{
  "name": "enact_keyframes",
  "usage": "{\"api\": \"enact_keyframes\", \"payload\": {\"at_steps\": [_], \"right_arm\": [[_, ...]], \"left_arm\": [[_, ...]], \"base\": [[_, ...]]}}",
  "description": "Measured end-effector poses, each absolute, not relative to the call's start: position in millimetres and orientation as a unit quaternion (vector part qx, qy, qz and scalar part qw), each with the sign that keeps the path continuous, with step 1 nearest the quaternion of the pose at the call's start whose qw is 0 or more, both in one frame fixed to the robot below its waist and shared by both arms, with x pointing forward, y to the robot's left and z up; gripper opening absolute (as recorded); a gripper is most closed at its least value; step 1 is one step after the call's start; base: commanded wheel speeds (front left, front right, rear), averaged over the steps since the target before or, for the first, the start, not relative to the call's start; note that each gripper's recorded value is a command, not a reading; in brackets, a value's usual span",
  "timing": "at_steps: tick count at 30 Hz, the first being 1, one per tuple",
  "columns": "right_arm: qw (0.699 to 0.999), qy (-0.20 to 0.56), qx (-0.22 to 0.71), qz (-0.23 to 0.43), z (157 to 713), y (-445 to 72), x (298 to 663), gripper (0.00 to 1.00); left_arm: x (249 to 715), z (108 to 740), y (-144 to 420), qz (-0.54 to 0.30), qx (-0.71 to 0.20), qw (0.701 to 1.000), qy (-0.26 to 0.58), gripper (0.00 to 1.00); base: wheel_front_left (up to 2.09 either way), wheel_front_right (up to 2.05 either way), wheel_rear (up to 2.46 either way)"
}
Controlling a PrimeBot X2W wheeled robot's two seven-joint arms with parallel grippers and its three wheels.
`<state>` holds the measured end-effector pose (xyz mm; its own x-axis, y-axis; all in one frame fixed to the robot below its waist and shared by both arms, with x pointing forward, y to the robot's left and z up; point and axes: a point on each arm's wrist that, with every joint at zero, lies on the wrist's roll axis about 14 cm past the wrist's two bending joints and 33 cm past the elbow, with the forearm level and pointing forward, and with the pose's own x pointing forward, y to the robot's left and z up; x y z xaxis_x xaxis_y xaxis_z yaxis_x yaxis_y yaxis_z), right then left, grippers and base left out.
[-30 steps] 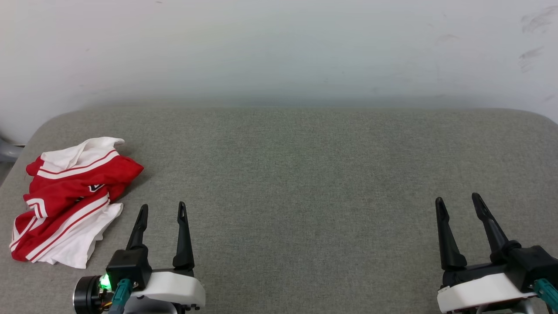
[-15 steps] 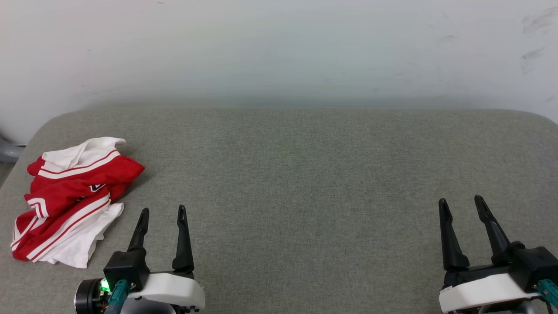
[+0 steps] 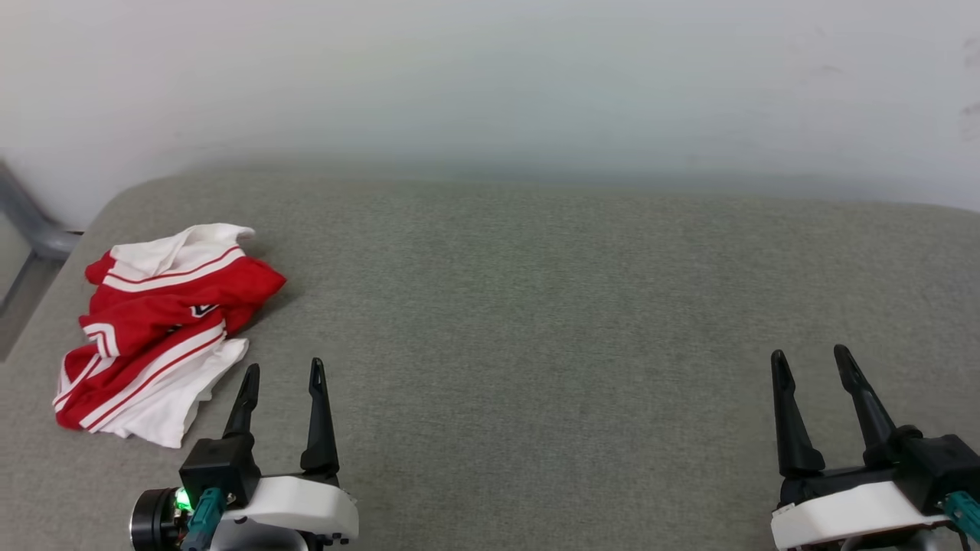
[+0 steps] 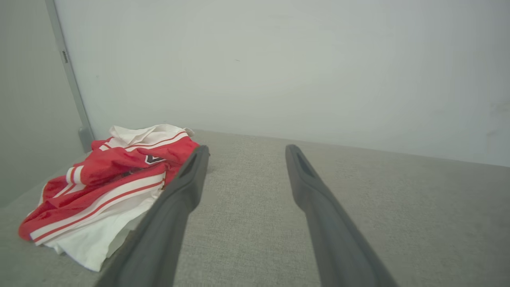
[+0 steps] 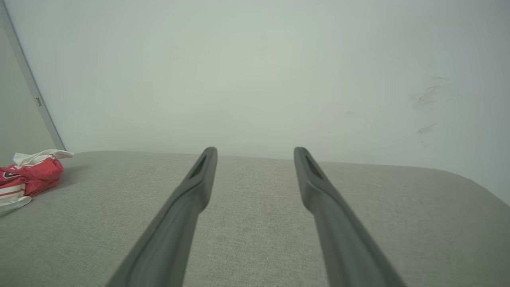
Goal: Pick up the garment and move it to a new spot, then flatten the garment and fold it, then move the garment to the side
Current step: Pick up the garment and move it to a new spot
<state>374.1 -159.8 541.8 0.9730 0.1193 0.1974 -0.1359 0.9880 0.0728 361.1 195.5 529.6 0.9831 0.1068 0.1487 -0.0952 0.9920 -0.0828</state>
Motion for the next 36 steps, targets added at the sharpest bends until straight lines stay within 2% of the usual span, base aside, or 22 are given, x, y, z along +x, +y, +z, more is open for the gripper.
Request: {"api": "enact_keyframes", "payload": {"at_steps": [16, 36], "right_arm": [[0.983, -0.087, 0.052, 0.153, 538, -98, 393, 1.0], [0.959, -0.074, 0.063, 0.268, 533, -13, 404, 1.0]], "left_arm": [[321, 531, 255, 0.147, -0.028, 0.985, -0.081, 1.0], [252, 527, 322, 0.274, -0.021, 0.958, -0.079, 1.0]], "base": [[0.0, 0.0, 0.0], [0.0, 0.0, 0.0]]}}
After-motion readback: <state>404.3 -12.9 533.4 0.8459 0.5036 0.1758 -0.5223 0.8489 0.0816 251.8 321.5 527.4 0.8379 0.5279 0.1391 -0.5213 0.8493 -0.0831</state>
